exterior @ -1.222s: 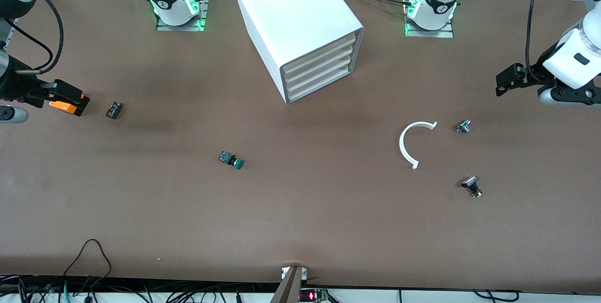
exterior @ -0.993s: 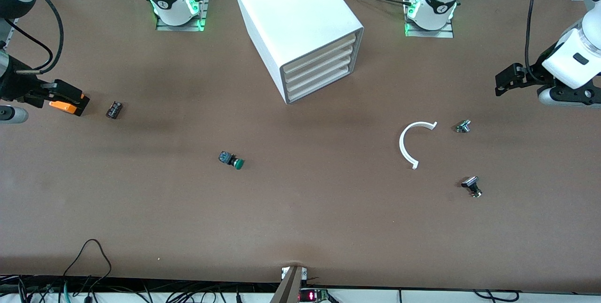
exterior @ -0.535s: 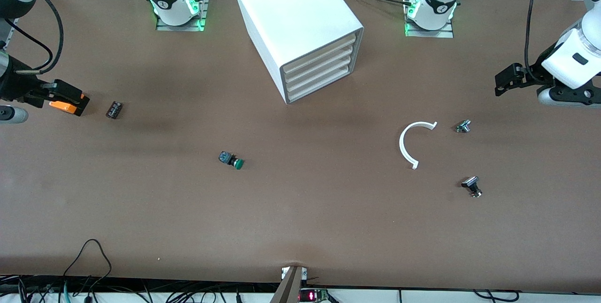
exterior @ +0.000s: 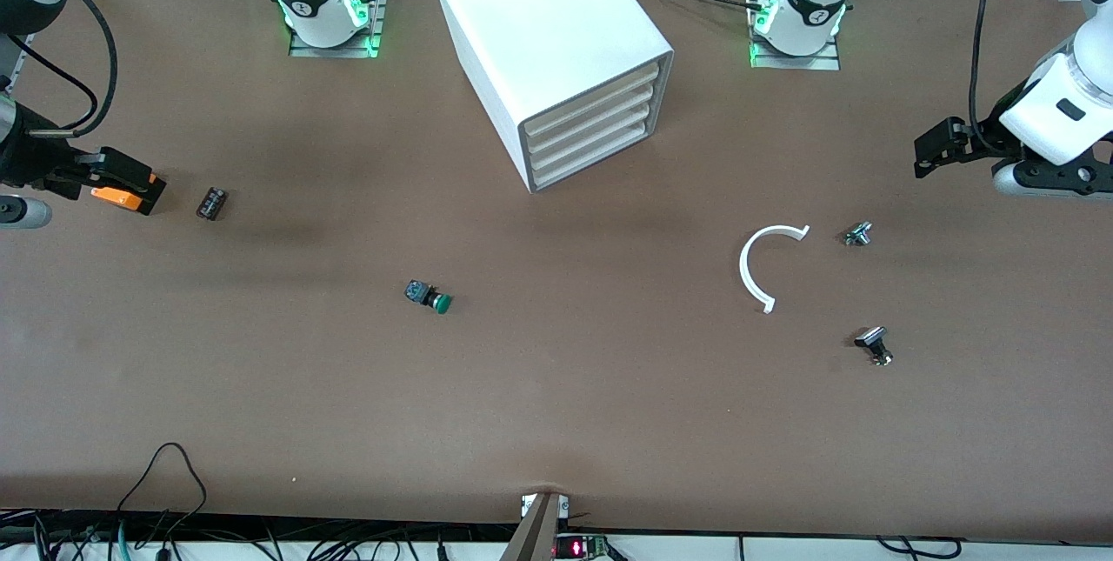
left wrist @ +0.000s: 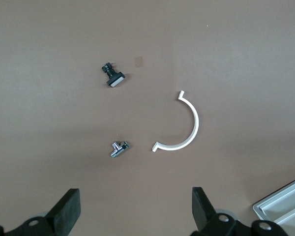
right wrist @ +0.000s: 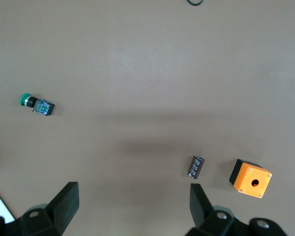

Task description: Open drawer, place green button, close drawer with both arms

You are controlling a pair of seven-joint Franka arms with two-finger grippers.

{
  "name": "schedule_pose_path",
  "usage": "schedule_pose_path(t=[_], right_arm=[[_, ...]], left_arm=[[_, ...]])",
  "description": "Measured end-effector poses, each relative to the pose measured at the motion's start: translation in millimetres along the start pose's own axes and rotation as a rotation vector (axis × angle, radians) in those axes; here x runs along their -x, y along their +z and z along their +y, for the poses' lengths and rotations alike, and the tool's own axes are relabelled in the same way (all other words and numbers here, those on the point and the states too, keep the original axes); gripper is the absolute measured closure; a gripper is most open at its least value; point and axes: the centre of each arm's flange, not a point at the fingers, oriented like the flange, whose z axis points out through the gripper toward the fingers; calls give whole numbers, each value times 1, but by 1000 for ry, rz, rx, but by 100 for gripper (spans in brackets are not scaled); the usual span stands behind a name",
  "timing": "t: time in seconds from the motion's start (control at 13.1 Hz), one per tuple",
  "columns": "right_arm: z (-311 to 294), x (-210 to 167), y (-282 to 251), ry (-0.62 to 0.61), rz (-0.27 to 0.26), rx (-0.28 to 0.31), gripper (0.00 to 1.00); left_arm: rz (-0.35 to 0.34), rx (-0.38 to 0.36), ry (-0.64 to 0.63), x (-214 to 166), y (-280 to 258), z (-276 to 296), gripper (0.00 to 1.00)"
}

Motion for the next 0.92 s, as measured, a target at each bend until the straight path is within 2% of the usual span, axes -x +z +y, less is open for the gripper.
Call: schedule_pose_path(t=[0.53,0.61,0.92], right_arm=[[7,0,1,11,-1,0,0],[7,0,1,11,-1,0,0],[6,-5,14,12,-22,0,0]], left_arm=[[-132,-13,-13,-46,80,-4,0],[-158,13,-17,-49,92,-5,0],[-296,251,-4,-64,173,17,0]])
